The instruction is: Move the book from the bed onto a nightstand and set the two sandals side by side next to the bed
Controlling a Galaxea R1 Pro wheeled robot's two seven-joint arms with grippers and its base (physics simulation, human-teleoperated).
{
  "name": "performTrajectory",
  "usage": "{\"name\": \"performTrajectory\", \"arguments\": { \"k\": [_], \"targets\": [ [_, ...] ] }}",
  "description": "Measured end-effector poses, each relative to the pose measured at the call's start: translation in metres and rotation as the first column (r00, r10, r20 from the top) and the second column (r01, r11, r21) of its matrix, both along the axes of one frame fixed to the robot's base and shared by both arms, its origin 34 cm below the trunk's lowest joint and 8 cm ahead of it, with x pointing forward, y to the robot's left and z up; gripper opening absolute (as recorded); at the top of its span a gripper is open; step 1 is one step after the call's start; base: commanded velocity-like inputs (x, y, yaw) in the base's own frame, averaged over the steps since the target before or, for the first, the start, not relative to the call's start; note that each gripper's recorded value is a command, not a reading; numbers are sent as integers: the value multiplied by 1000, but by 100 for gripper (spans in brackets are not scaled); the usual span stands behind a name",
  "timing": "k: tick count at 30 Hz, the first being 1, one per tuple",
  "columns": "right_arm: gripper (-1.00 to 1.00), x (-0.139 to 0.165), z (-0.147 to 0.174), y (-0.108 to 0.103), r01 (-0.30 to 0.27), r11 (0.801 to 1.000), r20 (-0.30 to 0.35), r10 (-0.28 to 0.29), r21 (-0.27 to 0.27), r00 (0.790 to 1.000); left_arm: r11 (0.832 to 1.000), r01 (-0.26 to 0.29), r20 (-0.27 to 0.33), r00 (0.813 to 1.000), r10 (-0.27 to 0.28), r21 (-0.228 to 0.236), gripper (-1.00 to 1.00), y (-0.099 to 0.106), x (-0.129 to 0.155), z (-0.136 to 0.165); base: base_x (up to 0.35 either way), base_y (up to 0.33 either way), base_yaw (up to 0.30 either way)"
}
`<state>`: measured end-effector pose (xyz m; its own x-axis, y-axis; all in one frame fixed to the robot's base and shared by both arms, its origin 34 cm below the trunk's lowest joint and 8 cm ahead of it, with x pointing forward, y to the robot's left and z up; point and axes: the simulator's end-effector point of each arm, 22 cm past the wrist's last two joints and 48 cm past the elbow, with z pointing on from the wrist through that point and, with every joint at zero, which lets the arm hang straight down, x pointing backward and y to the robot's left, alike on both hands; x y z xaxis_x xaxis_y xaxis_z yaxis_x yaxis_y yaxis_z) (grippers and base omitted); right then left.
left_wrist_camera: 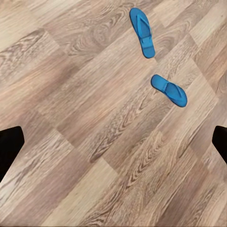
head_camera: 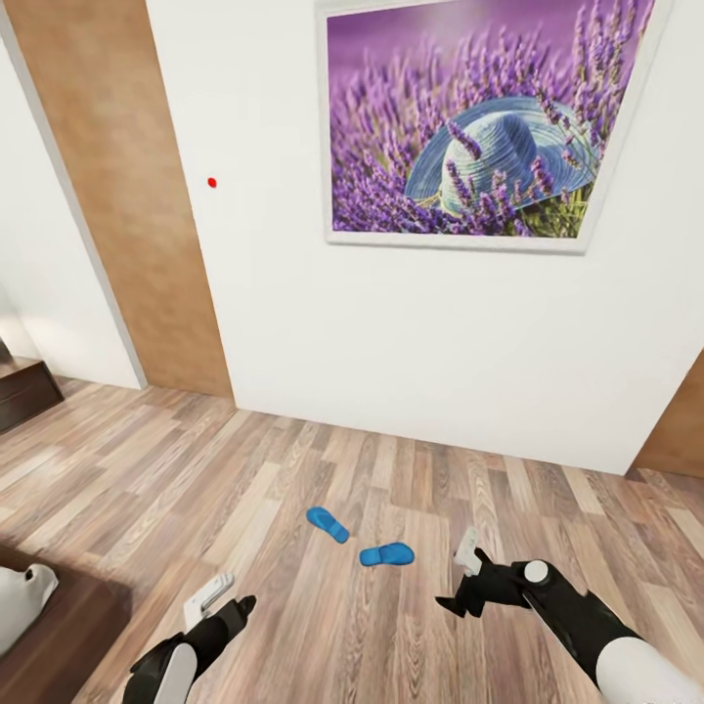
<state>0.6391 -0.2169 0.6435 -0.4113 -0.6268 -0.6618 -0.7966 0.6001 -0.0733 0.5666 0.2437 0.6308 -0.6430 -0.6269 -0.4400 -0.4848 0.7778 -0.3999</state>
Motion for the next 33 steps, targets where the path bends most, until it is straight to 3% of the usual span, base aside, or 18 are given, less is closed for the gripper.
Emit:
{"name": "performTrajectory", "arguments": {
  "k": [21, 29, 33],
  "targets": [
    [100, -7, -7, 11, -52, 998, -4, 52, -26, 999, 1000, -10, -20, 1000, 10, 1, 100, 1, -13, -11, 324, -8, 0],
    [100, -6, -7, 10, -42, 999, -13, 42, -29, 999, 1000, -10, -23, 1000, 10, 4, 100, 0, -14, -12, 325, 0, 0],
    [100, -7, -11, 5, -12, 998, -64, 8, -57, 998, 1000, -10, -25, 1000, 10, 5, 100, 0, -15, -12, 326, 0, 0]
  ]
}}
